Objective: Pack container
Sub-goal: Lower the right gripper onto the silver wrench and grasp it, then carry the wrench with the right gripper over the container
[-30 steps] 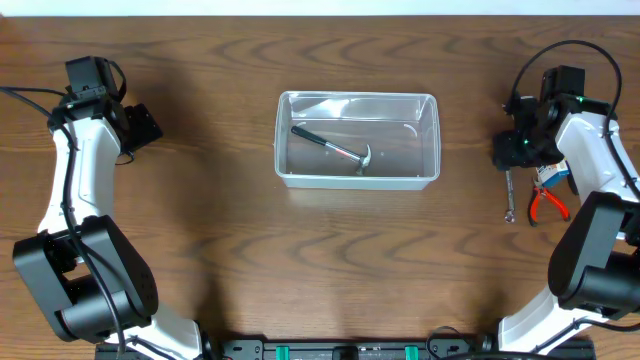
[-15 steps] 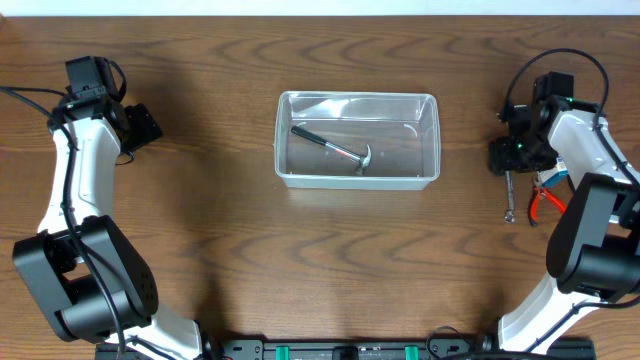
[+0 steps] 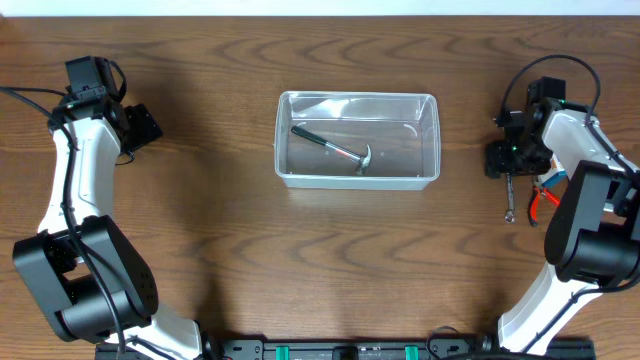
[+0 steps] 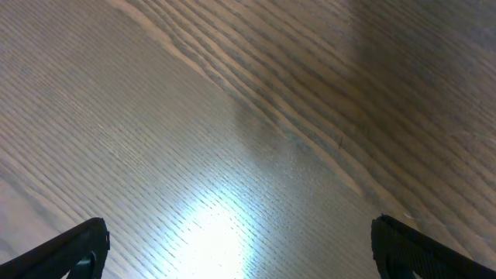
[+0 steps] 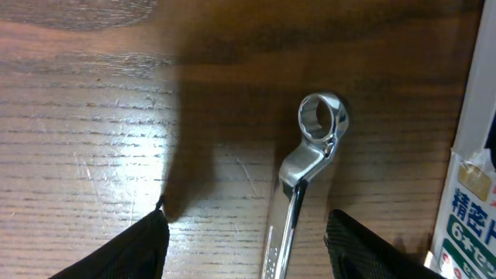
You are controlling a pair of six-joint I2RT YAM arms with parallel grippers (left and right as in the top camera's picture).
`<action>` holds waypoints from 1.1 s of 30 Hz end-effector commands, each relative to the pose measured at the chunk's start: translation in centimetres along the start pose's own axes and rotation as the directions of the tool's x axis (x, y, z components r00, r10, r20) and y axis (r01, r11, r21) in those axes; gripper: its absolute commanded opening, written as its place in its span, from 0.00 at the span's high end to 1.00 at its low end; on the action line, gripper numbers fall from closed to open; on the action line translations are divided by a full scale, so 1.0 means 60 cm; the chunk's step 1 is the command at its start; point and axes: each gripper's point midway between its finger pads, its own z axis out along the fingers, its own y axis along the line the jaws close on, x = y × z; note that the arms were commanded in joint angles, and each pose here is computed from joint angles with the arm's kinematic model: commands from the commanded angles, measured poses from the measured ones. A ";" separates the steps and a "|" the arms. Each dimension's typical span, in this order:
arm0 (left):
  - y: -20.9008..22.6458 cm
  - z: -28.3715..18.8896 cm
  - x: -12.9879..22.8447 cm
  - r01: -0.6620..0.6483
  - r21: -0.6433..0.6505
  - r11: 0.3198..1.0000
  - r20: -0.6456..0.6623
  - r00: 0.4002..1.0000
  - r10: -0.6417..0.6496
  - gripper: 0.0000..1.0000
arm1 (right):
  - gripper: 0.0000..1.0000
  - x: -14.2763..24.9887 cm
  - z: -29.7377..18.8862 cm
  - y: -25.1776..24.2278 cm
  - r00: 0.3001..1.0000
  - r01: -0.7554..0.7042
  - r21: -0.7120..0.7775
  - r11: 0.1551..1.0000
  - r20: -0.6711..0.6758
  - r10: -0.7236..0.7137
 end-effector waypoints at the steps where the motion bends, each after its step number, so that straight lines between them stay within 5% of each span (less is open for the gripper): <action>1: 0.003 -0.002 -0.011 0.006 -0.010 1.000 0.012 1.000 -0.006 0.02 | 0.34 0.002 0.011 0.004 1.000 -0.025 0.007 1.000 -0.015 0.025; 15: 0.003 -0.002 -0.011 0.006 -0.010 1.000 0.012 1.000 -0.006 0.02 | 0.40 0.005 0.017 0.004 0.999 -0.047 0.005 0.999 -0.027 0.047; 33: 0.003 -0.002 -0.011 0.006 -0.010 1.000 0.012 1.000 -0.006 0.02 | 0.99 0.016 0.016 0.007 0.997 -0.047 -0.001 0.999 -0.055 0.047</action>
